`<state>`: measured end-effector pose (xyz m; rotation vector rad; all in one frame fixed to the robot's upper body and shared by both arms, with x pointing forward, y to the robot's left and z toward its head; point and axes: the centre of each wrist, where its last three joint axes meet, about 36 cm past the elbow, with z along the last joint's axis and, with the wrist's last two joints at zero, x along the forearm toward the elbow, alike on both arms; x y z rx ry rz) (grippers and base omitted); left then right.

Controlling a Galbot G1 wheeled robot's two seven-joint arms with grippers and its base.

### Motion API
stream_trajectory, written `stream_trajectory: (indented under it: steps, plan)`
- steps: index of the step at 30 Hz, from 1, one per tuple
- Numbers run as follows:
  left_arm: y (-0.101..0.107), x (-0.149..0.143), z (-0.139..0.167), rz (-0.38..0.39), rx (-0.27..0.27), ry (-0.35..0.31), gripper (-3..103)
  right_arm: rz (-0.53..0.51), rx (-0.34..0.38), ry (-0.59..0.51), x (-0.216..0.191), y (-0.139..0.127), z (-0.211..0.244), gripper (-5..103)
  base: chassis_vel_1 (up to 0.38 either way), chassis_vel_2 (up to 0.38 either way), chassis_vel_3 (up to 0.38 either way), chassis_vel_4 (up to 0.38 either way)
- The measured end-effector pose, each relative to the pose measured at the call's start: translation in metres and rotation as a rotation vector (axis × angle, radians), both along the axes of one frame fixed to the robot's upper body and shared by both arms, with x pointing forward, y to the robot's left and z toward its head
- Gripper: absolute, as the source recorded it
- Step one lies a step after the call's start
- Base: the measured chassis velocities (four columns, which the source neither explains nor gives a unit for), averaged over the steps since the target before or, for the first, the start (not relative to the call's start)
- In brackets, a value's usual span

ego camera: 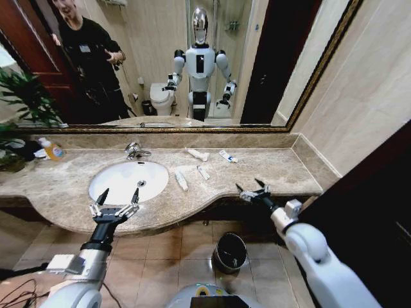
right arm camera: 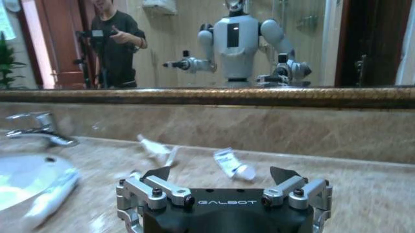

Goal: Pick up the trash from the sink and place it in the trash bin.

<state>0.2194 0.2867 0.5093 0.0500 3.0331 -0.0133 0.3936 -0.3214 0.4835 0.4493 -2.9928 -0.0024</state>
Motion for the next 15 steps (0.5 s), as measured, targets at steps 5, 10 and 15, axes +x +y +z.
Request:
stream_trajectory:
  steps: [5,10,15]
  plan:
    - [0.0,0.0,0.0,0.0,0.0,0.0,100,0.045,-0.016,-0.018,0.037,0.003,0.009,100,0.0,0.0,0.0,0.0]
    - [0.0,0.0,0.0,0.0,0.0,0.0,100,0.102,-0.034,-0.015,0.057,0.022,0.013,100,0.0,0.0,0.0,0.0]
    - [0.0,0.0,0.0,0.0,0.0,0.0,100,0.124,-0.054,0.021,0.079,0.028,0.013,100,0.0,0.0,0.0,0.0]
